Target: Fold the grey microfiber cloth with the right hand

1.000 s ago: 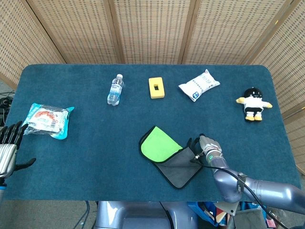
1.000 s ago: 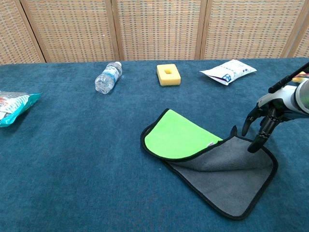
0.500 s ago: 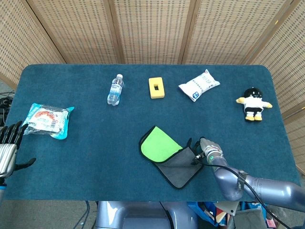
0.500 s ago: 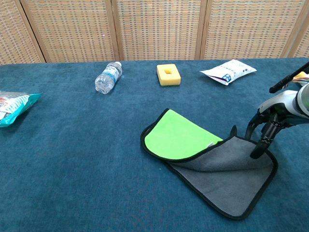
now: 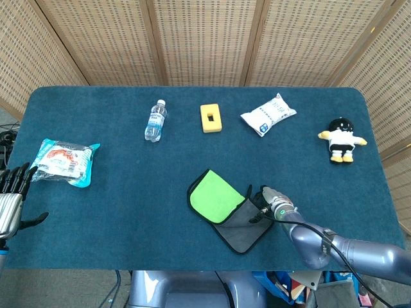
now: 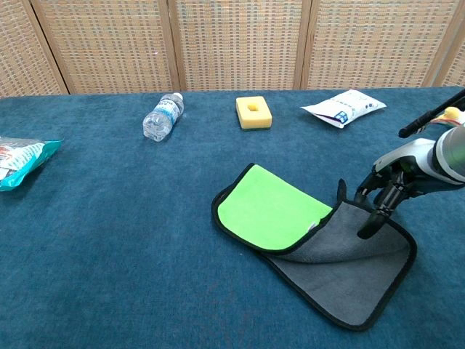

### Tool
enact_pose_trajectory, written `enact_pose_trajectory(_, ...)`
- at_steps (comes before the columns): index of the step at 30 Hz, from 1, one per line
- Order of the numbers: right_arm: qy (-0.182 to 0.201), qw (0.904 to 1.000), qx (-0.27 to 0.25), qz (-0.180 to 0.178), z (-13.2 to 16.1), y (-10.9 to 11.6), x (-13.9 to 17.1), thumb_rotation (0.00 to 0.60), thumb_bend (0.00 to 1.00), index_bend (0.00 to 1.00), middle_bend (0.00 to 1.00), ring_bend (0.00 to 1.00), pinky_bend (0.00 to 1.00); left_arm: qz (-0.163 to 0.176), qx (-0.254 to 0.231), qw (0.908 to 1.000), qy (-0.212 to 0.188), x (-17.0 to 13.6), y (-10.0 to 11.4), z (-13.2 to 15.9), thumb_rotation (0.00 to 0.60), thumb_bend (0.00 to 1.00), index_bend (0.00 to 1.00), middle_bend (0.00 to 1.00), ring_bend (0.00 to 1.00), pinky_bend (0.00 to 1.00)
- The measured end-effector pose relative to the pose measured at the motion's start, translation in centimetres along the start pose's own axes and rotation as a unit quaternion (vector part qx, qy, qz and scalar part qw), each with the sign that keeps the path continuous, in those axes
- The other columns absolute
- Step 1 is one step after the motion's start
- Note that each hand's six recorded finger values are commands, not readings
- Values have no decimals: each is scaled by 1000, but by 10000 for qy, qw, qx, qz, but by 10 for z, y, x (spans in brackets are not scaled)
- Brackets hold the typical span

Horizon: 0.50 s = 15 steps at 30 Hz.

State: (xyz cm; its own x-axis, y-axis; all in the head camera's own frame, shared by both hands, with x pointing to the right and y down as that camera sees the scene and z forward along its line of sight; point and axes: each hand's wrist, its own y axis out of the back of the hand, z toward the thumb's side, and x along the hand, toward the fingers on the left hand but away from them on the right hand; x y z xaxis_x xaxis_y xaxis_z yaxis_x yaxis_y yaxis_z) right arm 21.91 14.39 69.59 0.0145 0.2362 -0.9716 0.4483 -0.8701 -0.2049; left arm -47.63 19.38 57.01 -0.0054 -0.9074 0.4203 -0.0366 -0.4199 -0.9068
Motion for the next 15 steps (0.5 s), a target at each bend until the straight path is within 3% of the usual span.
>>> enact_pose_trajectory(9,131,9995,34,-287,-2,1,-4,600,436,652,0,0,0,0,-4,10000,-8,0,0,0,600,174,0,0,0,0)
enact_pose_trajectory(15,203,9992,161,-311,-5,-4,-2,600,472,654,0,0,0,0,-4,10000,-10,0,0,1,600,174,0,0,0,0)
